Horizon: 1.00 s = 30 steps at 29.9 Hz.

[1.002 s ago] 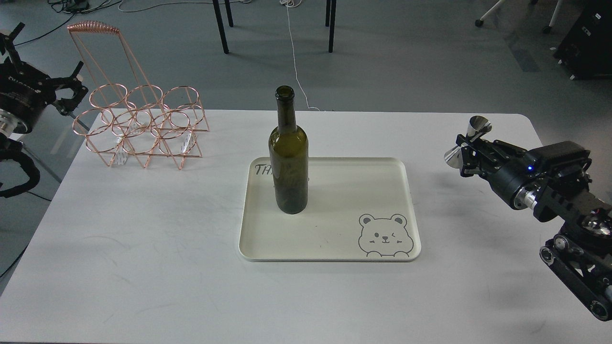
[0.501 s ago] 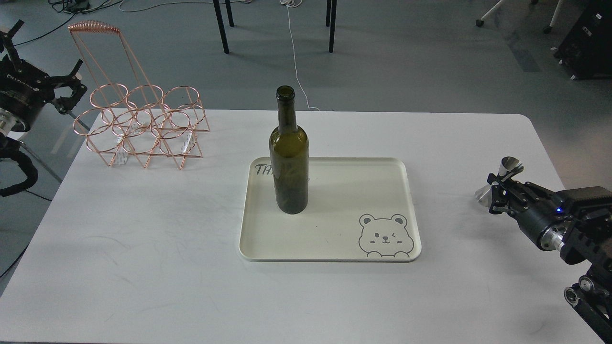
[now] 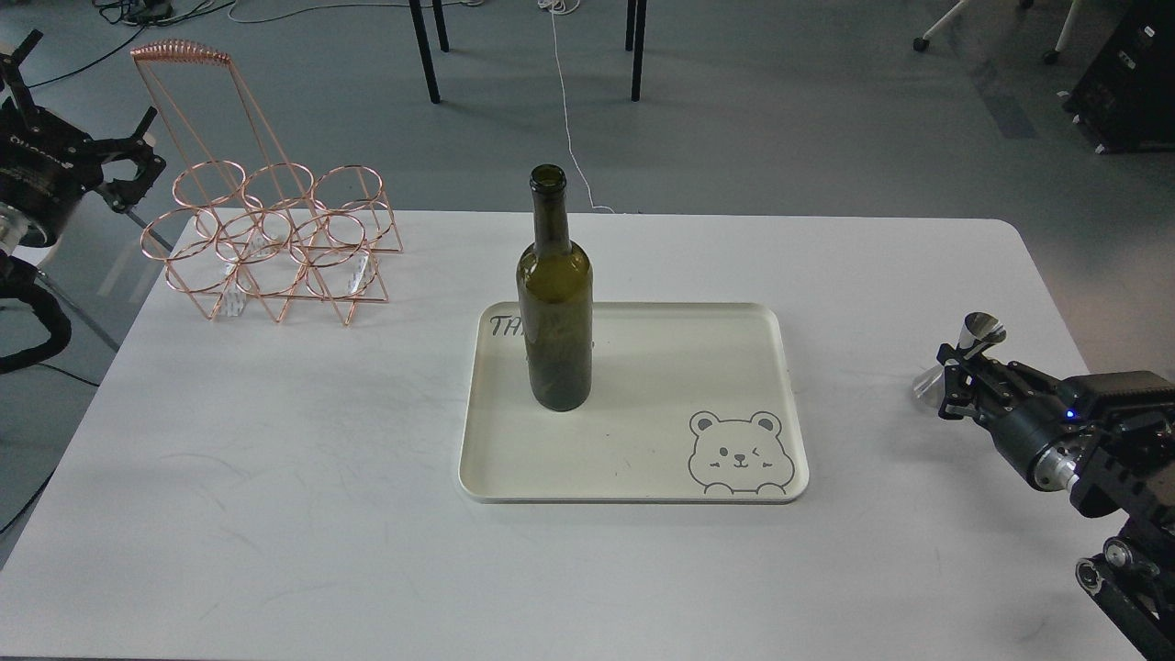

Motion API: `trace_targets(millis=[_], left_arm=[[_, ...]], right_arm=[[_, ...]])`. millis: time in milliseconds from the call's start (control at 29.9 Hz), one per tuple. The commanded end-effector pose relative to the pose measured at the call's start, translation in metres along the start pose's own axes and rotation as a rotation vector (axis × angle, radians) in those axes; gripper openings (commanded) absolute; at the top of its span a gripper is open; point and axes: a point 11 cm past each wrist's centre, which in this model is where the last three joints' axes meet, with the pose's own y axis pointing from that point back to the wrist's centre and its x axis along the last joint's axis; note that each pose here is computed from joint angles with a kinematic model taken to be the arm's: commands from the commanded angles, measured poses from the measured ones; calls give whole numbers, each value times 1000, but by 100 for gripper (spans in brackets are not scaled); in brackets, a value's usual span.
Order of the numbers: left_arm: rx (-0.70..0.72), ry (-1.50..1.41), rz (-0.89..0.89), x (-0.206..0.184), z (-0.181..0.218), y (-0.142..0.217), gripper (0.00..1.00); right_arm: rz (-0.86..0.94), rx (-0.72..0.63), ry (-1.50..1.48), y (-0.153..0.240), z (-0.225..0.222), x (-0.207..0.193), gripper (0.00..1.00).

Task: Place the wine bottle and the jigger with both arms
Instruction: 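Carry the jigger off the tray and lower it onto the table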

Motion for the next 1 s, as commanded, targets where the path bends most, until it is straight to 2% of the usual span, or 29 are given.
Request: trace_targets(millis=[0,100,200,401,701,768,802,835,868,902,969], left_arm=[[5,-2,2,1,-1,1,98],[4,-3,2,1,0,1,98],[2,-3,2,1,0,1,98],[-1,-3,1,0,1,0,98],[2,-4,3,1,0,1,98],[1,-5,2,1,1,1,98],[1,-5,2,1,1,1,98],[2,-6,3,1,2,1,98],[1,-7,3,1,2,1,98],[2,-9,3,1,3,2,98],[4,-20,1,1,7,2,98]], right_arm=[[-4,-1,-3,1,0,-3,20],[-9,-3,-4,2,0,-5,22],[-12,4,-5,3,0,-6,29],[-16,7,-5,4,-1,-8,32],[-20,10,-4,8,-1,-10,52],[-16,15,-3,11,-2,-9,59],[-12,19,-7,13,-3,-8,66],[-8,19,-8,16,-3,-7,75],[2,18,-7,20,-2,-3,90],[7,19,-9,24,-1,-2,98],[-2,23,-15,33,-2,-5,98]])
